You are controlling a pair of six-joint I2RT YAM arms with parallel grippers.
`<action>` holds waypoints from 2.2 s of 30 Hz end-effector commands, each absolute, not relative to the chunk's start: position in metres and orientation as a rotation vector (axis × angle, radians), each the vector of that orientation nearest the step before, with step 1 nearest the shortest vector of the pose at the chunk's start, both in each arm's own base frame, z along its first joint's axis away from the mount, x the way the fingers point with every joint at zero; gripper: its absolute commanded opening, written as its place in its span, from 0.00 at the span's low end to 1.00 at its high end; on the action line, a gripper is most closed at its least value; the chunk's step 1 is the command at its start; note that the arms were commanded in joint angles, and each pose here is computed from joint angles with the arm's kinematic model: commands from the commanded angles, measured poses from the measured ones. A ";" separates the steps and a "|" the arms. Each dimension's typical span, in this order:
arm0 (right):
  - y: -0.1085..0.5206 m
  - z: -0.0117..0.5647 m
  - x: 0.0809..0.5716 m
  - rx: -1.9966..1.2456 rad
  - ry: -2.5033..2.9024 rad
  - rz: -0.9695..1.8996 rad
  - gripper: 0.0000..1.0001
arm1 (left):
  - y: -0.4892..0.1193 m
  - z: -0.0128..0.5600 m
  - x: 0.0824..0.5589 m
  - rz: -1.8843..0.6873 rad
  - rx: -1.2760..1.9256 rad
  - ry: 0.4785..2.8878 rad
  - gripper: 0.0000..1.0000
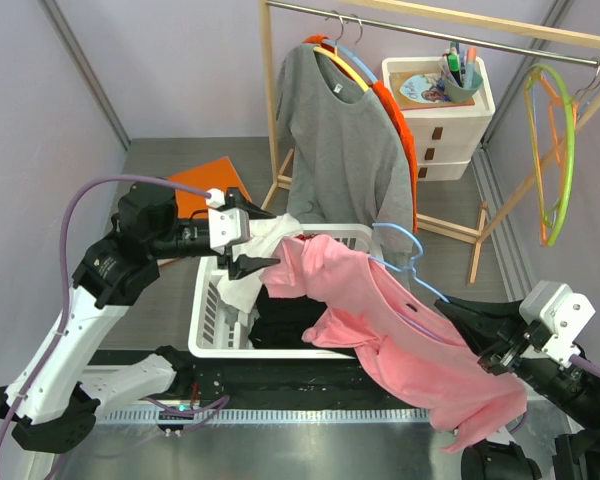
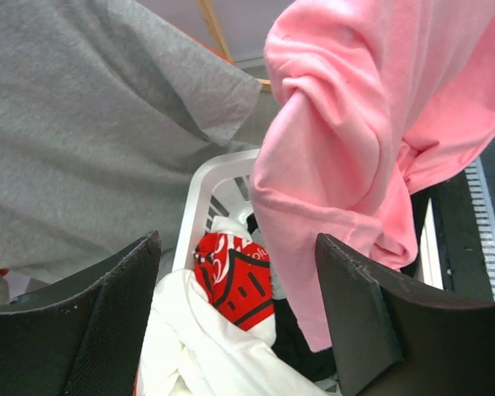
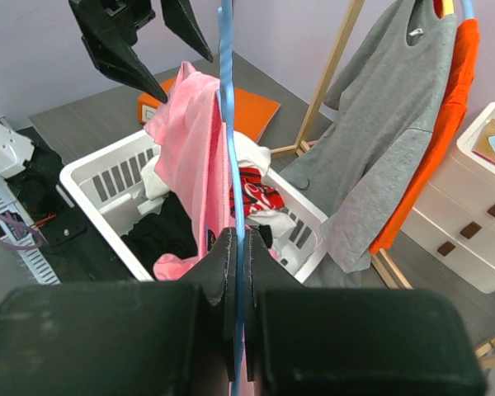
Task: Place the t-shirt on the hanger
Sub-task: Place the T-shirt on the hanger, then place the hanger at the clothesline.
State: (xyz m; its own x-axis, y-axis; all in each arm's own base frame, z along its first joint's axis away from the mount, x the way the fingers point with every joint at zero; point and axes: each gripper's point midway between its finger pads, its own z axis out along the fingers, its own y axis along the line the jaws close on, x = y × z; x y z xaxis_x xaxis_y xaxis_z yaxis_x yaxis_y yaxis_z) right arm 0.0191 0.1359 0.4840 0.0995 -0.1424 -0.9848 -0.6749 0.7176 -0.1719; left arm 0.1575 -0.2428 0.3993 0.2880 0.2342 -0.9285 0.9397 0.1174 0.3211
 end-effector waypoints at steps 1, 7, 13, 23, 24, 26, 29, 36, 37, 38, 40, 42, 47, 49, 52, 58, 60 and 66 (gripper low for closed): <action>0.143 0.464 0.009 -0.741 1.515 0.537 0.01 | -0.252 0.400 0.151 -0.840 1.417 1.148 0.77; 0.140 0.461 0.006 -0.727 1.514 0.506 0.01 | -0.261 0.389 0.148 -0.927 1.451 1.176 0.64; 0.133 0.460 0.011 -0.693 1.527 0.449 0.01 | -0.250 0.369 0.165 -0.819 1.451 1.322 0.04; 0.123 0.458 0.017 -0.639 1.554 0.398 0.01 | -0.198 0.355 0.228 -0.632 1.168 1.497 0.00; 0.123 0.458 0.017 -0.630 1.557 0.398 0.01 | -0.199 0.353 0.226 -0.647 1.175 1.500 0.00; 0.118 0.464 0.022 -0.589 1.555 0.378 0.01 | -0.203 0.352 0.215 -0.715 1.196 1.491 0.49; 0.102 0.486 0.027 -0.445 1.516 0.301 0.01 | -0.206 0.362 0.208 -0.738 1.194 1.426 1.00; 0.050 0.585 -0.012 -0.073 1.174 0.103 0.01 | -0.209 0.370 0.205 -0.762 1.175 1.402 1.00; 0.048 0.601 -0.024 -0.061 1.108 0.080 0.01 | -0.211 0.369 0.205 -0.780 1.173 1.405 1.00; 0.045 0.611 -0.030 -0.048 1.065 0.057 0.01 | -0.212 0.371 0.205 -0.789 1.172 1.399 1.00; 0.030 0.639 -0.039 0.016 0.948 -0.020 0.01 | -0.214 0.375 0.206 -0.806 1.157 1.393 1.00; 0.005 0.666 -0.051 0.116 0.825 -0.127 0.01 | -0.215 0.378 0.205 -0.817 1.157 1.384 1.00; -0.024 0.704 -0.030 0.160 0.753 -0.310 0.01 | -0.217 0.386 0.202 -0.832 1.151 1.351 1.00; -0.030 0.720 -0.017 0.131 0.733 -0.388 0.01 | -0.218 0.383 0.202 -0.832 1.154 1.347 1.00; -0.046 0.737 0.000 0.132 0.717 -0.519 0.01 | -0.218 0.377 0.202 -0.843 1.161 1.346 1.00; -0.056 0.757 0.008 0.101 0.679 -0.654 0.01 | -0.220 0.364 0.204 -0.847 1.177 1.342 1.00; -0.047 0.753 0.000 0.059 0.676 -0.643 0.01 | -0.221 0.361 0.205 -0.846 1.180 1.339 1.00; -0.001 0.682 0.021 -0.149 0.902 -0.400 0.01 | -0.223 0.352 0.208 -0.865 1.181 1.358 1.00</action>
